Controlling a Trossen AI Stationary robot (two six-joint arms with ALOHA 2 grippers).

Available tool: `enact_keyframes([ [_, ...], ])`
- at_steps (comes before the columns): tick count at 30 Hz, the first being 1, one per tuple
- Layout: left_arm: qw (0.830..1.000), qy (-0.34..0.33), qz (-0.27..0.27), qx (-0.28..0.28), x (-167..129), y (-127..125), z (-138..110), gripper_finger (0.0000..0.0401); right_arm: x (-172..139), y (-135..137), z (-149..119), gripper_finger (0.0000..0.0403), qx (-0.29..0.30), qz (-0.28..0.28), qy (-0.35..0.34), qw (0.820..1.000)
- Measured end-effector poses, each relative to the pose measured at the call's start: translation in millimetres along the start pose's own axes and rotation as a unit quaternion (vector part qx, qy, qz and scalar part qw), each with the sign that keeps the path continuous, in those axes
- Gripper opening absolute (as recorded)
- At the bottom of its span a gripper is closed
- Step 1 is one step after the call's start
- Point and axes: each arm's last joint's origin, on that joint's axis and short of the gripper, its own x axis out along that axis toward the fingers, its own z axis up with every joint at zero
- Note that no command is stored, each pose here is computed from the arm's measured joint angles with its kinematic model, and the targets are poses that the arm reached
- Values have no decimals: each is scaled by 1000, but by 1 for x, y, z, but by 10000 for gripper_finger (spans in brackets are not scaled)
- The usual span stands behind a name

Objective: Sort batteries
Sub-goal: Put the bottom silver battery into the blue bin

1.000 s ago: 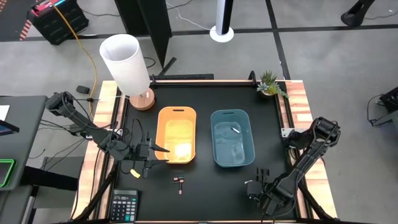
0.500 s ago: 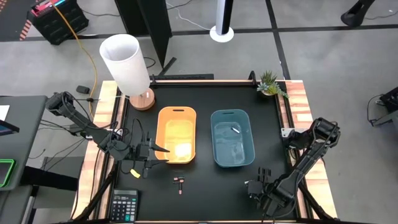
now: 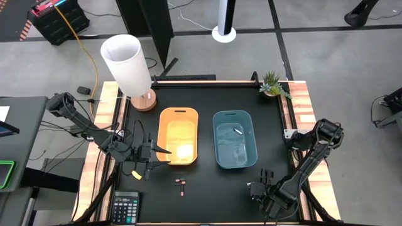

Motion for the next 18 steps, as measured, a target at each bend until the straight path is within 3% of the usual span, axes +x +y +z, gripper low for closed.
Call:
enact_keyframes([
  [18,1000,0,0,7,0,0,0,157,-4,4,-8,218,28,-13,-46,998],
])
